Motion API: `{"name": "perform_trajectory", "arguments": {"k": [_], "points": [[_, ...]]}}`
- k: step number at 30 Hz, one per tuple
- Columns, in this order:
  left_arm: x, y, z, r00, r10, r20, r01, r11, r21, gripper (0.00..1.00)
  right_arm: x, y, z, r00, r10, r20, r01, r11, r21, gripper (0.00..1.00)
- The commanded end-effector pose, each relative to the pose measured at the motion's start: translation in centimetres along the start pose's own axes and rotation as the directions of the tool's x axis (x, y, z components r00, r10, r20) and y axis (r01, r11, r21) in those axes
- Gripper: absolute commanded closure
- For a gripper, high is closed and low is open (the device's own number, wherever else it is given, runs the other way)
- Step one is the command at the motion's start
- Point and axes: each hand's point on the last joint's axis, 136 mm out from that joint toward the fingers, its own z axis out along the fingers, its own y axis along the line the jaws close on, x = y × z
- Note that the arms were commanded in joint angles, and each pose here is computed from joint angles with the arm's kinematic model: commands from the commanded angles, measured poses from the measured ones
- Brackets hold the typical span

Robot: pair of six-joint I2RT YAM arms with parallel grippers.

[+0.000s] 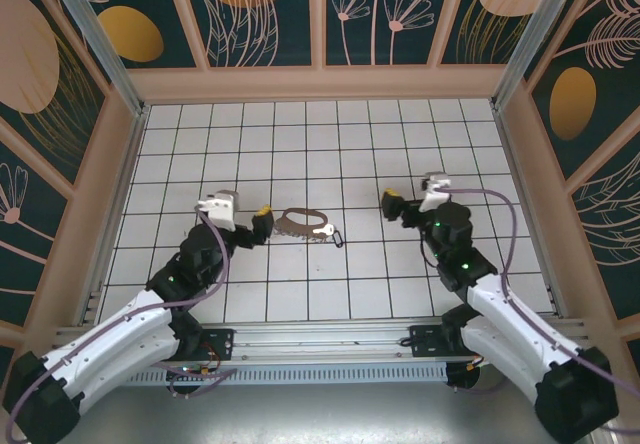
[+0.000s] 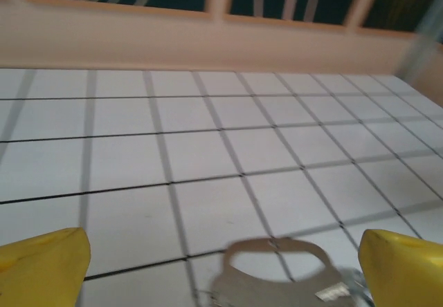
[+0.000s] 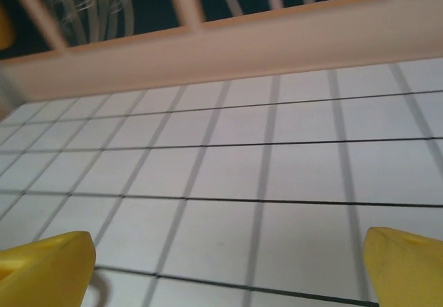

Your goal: Put the keys on the keyring

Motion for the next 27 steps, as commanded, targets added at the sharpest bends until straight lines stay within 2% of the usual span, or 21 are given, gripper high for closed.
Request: {"name": "perform_trajectory", "arguments": {"k": [1, 6, 8, 10, 13, 16, 21, 24, 27], "points": [[-0.9, 3.0, 0.7, 0.997, -0.043, 0.062, 0.052, 0.988, -0.146, 0.02, -1.3, -2.5, -0.1, 0.995, 0.041, 0.091, -0.041, 0.999, 0.006, 0.01], [-1.3, 6.8, 1.0, 0.996, 0.008, 0.091, 0.025, 0.933, -0.358, 0.02, 0.0, -8.0, 0.7, 0.994, 0.052, 0.100, -0.065, 0.989, 0.132, 0.01], [-1.5, 8.3, 1.0, 0.992, 0.005, 0.128, 0.048, 0.914, -0.404, 0.01, -0.2, -9.1, 0.8, 0.991, 0.058, 0.122, -0.073, 0.990, 0.122, 0.01], [-1.4, 10.2, 1.0, 0.989, -0.002, 0.149, 0.070, 0.888, -0.455, 0.01, -0.5, -9.0, 0.7, 0.987, -0.014, 0.160, -0.001, 0.995, 0.095, 0.01], [-0.6, 13.3, 1.3, 0.989, -0.044, 0.139, 0.112, 0.842, -0.528, 0.02, -0.5, -8.4, -0.6, 0.946, -0.168, 0.276, 0.144, 0.984, 0.103, 0.01], [-1.0, 15.7, 1.7, 0.987, -0.063, 0.147, 0.138, 0.797, -0.588, 0.01, 0.1, -9.4, -0.3, 0.940, -0.193, 0.281, 0.158, 0.977, 0.143, 0.01], [-2.3, 18.0, 3.5, 0.991, 0.095, 0.095, -0.005, 0.729, -0.684, 0.01, 0.7, -10.6, 1.6, 0.956, -0.135, 0.262, 0.106, 0.987, 0.121, 0.01], [-2.0, 19.0, 5.1, 0.988, 0.140, 0.072, -0.055, 0.733, -0.678, 0.01, 1.5, -11.6, 2.4, 0.963, -0.108, 0.248, 0.078, 0.988, 0.130, 0.01], [-1.6, 19.7, 6.4, 0.986, 0.134, 0.104, -0.039, 0.778, -0.627, 0.01, 2.2, -11.9, 3.4, 0.971, -0.095, 0.218, 0.070, 0.990, 0.119, 0.01]]}}
